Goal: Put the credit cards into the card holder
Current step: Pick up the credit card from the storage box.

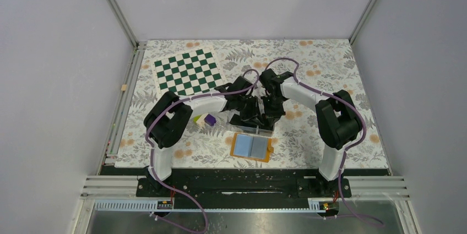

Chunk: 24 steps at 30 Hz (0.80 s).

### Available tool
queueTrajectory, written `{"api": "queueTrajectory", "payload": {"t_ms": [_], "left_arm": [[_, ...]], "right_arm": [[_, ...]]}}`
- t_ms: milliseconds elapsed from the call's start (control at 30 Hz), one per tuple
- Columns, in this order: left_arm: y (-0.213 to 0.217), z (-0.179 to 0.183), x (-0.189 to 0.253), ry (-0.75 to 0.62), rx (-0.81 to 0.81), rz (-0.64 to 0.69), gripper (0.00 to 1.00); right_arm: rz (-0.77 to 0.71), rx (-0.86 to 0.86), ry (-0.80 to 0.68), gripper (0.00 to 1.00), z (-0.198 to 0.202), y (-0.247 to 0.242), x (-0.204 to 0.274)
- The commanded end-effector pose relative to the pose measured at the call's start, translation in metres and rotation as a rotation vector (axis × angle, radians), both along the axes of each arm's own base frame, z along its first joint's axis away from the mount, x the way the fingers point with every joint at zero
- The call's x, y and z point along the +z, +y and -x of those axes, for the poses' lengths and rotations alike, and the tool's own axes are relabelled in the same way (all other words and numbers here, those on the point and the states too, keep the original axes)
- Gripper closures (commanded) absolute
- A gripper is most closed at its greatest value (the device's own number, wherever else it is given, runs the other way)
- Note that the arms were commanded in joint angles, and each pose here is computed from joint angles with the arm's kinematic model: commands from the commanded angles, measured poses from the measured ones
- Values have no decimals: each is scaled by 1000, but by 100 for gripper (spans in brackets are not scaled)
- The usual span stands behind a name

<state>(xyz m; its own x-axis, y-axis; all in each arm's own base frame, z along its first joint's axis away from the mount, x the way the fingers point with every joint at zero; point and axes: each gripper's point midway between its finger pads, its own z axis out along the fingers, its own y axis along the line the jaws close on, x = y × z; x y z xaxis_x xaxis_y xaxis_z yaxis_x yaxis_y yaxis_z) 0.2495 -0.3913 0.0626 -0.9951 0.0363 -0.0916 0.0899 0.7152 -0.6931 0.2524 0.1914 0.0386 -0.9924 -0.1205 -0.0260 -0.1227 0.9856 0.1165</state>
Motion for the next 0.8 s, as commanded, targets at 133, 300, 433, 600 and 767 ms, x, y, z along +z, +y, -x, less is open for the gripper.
{"api": "queueTrajectory", "payload": {"t_ms": [133, 300, 433, 600, 767], "left_arm": [[-48, 4, 50, -59, -46, 255, 82], [-56, 0, 53, -40, -3, 332, 82], [-58, -1, 55, -39, 9, 352, 82], [-57, -1, 58, -50, 11, 351, 82], [-57, -1, 58, -58, 1, 341, 82]], "right_arm": [[6, -11, 12, 100, 4, 1, -15], [-12, -21, -5, 100, 3, 3, -6], [-24, -23, -22, 100, 0, 4, 4], [-32, -21, -59, 100, -6, 5, 22], [3, -22, -117, 100, -16, -3, 44]]}}
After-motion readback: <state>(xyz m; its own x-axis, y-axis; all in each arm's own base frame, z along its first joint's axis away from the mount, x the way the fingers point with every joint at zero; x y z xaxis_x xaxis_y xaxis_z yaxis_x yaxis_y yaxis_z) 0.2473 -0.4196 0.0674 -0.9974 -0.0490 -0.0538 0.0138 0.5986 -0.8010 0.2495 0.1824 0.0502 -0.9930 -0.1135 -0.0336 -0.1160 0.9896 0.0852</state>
